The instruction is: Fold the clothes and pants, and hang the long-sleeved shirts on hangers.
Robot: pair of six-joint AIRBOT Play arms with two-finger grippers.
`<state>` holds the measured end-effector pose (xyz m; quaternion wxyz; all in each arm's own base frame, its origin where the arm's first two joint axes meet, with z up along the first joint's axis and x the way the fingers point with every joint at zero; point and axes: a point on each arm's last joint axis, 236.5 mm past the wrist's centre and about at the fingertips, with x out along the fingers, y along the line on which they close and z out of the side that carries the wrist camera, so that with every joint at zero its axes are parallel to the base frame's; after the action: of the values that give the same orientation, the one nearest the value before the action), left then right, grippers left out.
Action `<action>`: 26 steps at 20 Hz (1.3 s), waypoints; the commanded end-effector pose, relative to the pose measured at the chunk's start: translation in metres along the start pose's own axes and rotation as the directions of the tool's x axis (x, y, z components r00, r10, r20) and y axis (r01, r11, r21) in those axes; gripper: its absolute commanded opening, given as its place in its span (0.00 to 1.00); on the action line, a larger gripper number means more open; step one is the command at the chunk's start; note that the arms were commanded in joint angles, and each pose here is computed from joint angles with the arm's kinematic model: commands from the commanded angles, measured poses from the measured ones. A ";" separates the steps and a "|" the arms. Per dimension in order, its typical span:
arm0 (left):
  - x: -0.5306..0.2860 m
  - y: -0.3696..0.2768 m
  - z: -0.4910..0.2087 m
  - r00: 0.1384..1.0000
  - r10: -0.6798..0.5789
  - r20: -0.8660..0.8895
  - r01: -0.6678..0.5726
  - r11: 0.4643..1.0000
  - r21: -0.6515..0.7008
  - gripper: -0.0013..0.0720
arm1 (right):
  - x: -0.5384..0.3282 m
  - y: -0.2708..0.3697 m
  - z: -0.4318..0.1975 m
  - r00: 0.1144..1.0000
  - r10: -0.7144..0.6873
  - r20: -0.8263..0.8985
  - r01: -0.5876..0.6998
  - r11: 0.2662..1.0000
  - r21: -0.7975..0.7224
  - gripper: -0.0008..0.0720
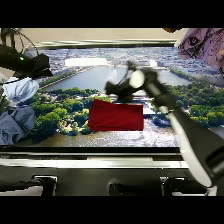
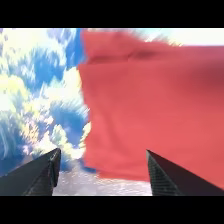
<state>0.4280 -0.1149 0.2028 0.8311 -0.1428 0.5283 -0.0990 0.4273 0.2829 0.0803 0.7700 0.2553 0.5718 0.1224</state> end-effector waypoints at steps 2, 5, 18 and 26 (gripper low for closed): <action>-0.002 0.003 -0.010 0.999 0.011 -0.038 -0.011 1.000 0.001 0.05 | -0.089 -0.105 0.049 0.998 -0.061 0.001 0.061 0.991 -0.117 0.93; -0.003 0.003 -0.010 0.999 0.012 -0.038 -0.012 1.000 0.000 0.05 | -0.104 -0.173 0.064 0.997 0.070 -0.014 -0.070 0.998 -0.004 0.93; -0.001 0.003 -0.009 0.999 0.011 -0.037 -0.011 1.000 -0.001 0.05 | 0.031 -0.235 -0.033 0.915 0.337 -0.222 -0.281 0.927 0.250 0.82; -0.001 0.002 -0.009 0.999 0.010 -0.038 -0.010 1.000 0.000 0.05 | 0.060 -0.221 -0.035 0.940 0.268 -0.213 -0.220 0.949 0.224 0.67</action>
<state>0.4192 -0.1134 0.1992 0.8215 -0.1383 0.5445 -0.0972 0.3856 0.1272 -0.0862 0.6364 0.3890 0.6346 0.2024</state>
